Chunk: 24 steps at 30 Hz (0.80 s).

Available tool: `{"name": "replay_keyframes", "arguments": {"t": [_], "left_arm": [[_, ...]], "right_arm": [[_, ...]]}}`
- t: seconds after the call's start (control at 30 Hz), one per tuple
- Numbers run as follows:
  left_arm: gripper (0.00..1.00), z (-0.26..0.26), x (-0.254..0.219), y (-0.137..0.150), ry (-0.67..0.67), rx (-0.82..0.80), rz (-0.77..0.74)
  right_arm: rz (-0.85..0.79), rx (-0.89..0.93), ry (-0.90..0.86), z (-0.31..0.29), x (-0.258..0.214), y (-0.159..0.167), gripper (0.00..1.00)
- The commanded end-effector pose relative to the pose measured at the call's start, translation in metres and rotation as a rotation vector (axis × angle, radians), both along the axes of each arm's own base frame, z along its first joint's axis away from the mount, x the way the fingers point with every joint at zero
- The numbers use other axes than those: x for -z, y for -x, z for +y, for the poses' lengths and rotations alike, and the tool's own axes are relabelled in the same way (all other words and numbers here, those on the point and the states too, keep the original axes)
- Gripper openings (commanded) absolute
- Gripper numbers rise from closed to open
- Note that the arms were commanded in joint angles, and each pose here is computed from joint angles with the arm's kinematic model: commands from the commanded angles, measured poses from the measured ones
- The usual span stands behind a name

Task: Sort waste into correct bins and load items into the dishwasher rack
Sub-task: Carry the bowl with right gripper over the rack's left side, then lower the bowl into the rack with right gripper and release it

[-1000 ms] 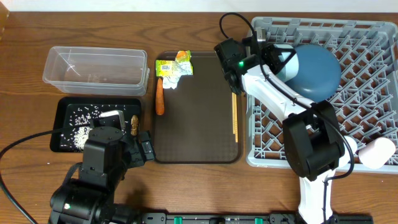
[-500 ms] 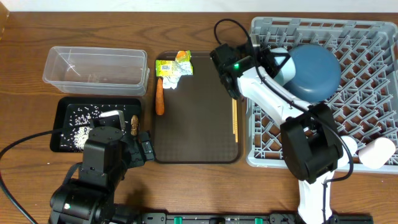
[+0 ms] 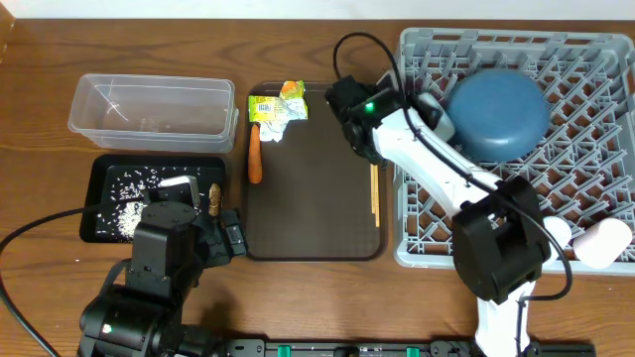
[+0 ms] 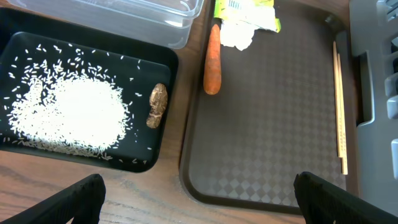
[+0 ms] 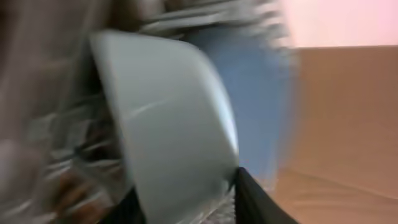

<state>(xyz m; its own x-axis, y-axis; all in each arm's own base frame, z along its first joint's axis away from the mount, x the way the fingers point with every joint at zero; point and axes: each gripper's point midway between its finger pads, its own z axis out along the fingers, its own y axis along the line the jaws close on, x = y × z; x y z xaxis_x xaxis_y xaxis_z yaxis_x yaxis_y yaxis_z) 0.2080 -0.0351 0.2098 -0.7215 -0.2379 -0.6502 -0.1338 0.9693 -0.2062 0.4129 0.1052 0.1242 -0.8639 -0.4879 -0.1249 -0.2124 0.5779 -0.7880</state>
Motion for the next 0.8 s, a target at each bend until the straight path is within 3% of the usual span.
{"name": "replay_keyframes", "arguments": {"t": [0.0,0.1,0.3,0.43,0.77], "left_arm": [[0.98,0.001,-0.007,-0.001,0.003,-0.007,-0.015],[0.98,0.001,-0.007,-0.001,0.003,-0.007,-0.015],[0.98,0.001,-0.007,-0.001,0.003,-0.007,-0.015],[0.98,0.001,-0.007,-0.001,0.003,-0.007,-0.015],[0.98,0.001,-0.007,-0.001,0.003,-0.007,-0.015]], "right_arm": [[0.328,0.05,-0.323,0.034,0.08,0.046,0.35],[0.385,0.07,-0.414,0.047,0.088,0.057,0.38],[0.449,0.083,-0.557,0.071,0.092,0.067,0.54],[0.423,0.068,-0.593,0.08,0.079,0.057,0.62],[0.314,0.011,-0.698,0.106,0.012,0.024,0.98]]}}
